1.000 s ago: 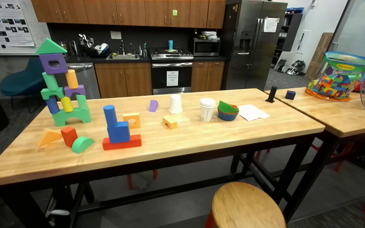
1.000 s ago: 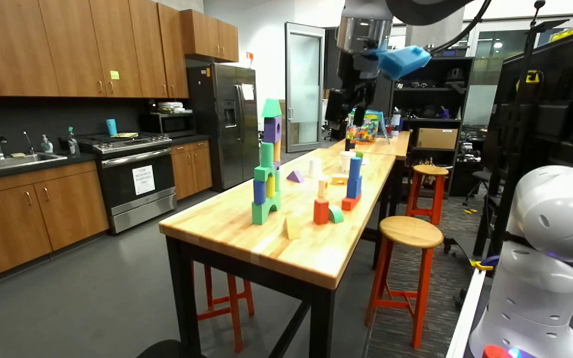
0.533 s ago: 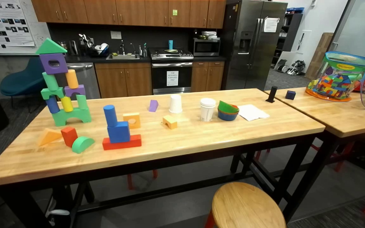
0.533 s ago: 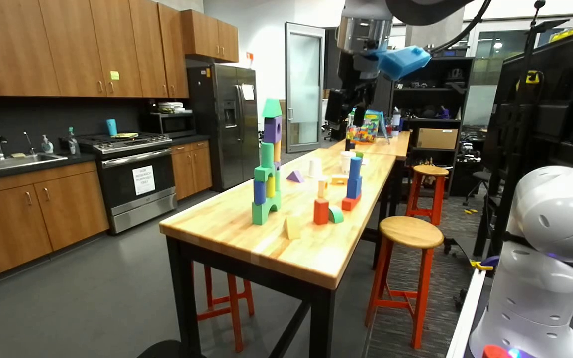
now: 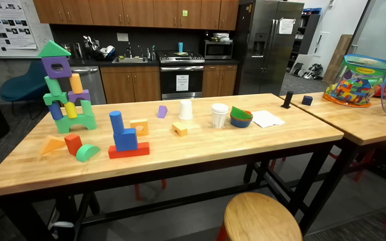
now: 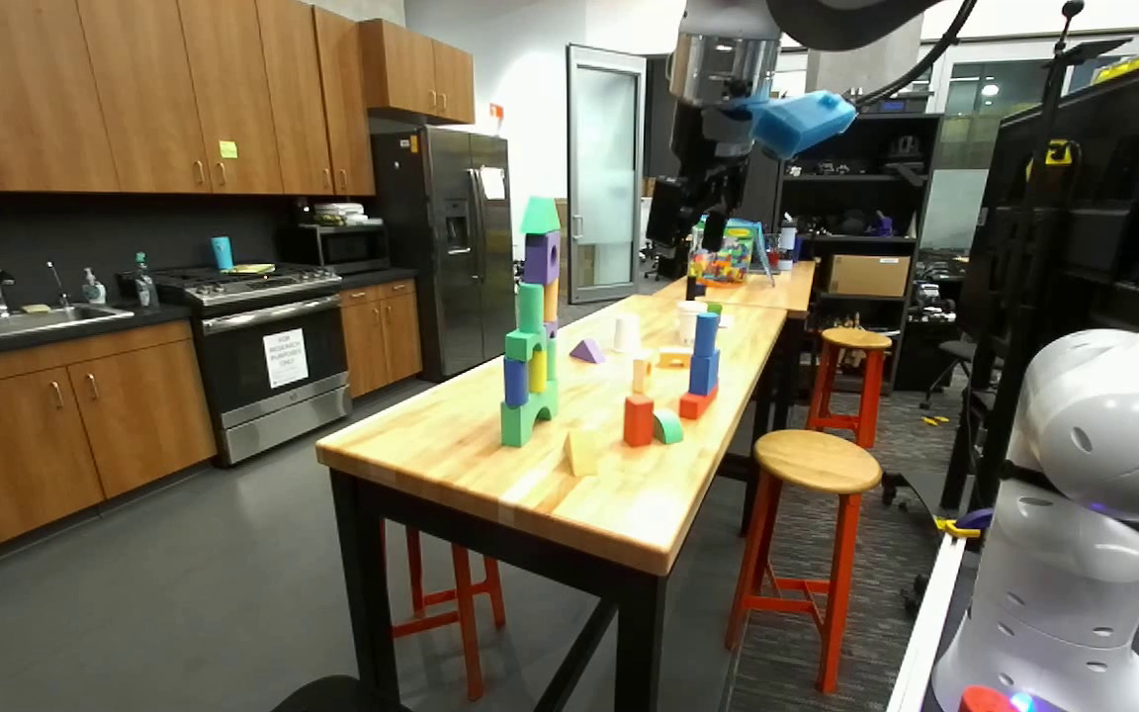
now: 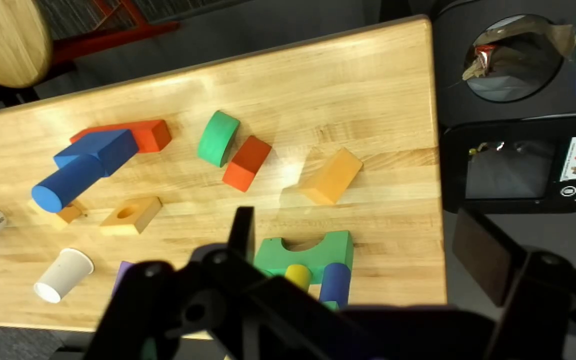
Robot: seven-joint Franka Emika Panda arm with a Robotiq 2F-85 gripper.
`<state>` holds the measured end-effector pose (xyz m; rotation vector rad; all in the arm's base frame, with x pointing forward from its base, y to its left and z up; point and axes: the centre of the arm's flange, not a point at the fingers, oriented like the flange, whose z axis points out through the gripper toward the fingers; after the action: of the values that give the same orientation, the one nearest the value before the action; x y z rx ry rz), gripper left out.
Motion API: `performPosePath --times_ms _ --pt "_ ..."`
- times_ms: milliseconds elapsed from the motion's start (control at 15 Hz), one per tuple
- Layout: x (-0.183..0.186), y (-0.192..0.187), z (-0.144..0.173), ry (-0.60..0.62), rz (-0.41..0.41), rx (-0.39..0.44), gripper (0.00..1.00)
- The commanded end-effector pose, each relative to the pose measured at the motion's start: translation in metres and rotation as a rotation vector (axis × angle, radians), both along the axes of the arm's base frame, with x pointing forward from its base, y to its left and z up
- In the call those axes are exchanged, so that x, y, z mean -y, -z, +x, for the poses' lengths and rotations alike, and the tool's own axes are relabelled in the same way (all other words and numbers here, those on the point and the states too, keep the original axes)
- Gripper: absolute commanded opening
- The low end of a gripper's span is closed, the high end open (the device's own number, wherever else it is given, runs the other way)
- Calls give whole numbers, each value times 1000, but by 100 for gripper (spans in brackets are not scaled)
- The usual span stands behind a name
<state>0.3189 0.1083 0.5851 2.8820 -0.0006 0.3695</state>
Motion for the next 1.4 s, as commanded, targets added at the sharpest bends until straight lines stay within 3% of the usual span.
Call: performPosePath --times_ms 0,1267,1333 --pt "0 0 0 0 0 0 100" --pt "-5 -2 -2 -12 10 15 100" --pt "-10 -2 -17 -30 36 3 100"
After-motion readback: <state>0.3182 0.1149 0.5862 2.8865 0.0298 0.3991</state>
